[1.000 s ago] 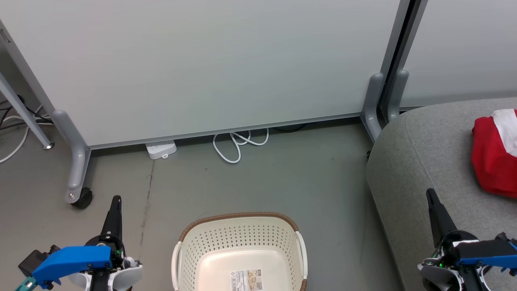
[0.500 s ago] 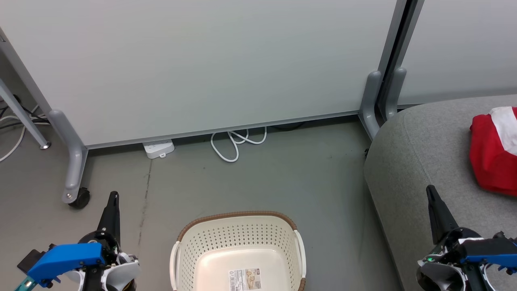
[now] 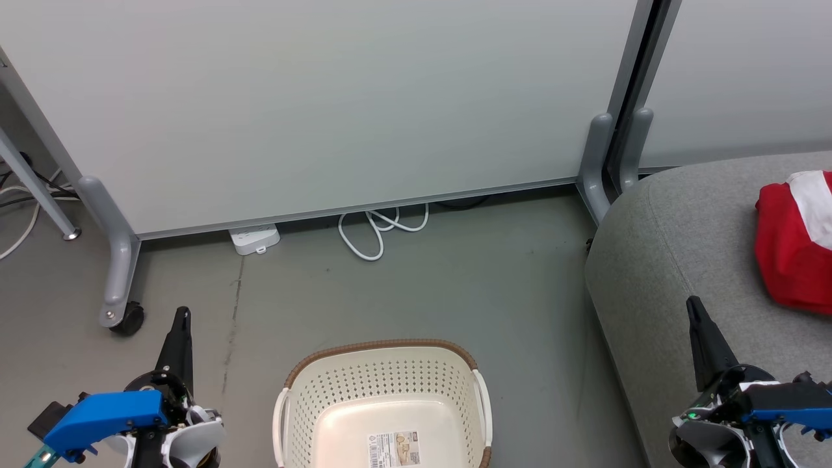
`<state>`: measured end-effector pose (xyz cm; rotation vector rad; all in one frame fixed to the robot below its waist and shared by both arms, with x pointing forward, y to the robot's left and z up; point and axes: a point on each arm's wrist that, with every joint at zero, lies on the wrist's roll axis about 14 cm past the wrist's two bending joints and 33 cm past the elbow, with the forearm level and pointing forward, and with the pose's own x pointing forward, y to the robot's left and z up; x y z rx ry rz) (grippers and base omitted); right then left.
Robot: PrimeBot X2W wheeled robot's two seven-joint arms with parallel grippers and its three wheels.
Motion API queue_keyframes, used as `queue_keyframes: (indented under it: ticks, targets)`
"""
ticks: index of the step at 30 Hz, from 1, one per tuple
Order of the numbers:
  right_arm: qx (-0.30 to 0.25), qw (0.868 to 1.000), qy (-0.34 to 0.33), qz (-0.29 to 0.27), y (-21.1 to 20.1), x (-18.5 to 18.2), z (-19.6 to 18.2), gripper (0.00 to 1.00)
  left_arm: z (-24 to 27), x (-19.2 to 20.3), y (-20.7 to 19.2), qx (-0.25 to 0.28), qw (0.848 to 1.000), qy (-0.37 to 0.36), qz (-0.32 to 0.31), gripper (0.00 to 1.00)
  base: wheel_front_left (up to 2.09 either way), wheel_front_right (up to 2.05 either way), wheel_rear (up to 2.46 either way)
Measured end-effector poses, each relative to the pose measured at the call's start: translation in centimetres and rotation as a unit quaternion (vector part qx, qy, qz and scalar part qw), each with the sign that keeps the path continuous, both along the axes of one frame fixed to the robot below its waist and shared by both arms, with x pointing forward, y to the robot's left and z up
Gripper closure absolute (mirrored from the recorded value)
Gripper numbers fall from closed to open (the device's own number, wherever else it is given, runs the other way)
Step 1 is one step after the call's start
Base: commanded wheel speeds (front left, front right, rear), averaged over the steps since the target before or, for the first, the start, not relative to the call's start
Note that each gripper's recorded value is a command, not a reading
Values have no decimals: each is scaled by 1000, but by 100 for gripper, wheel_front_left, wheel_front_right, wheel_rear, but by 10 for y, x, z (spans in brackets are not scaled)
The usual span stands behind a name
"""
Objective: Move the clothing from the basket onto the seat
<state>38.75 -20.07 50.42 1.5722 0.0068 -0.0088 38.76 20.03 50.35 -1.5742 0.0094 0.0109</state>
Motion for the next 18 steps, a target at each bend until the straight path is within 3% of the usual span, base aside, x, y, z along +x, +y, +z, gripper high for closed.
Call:
queue_keyframes:
  ticks: [18]
  targets:
    - [0,1000,0,0,0,0,0,100,0,0,0,0,1000,0,0,100,0,0,0]
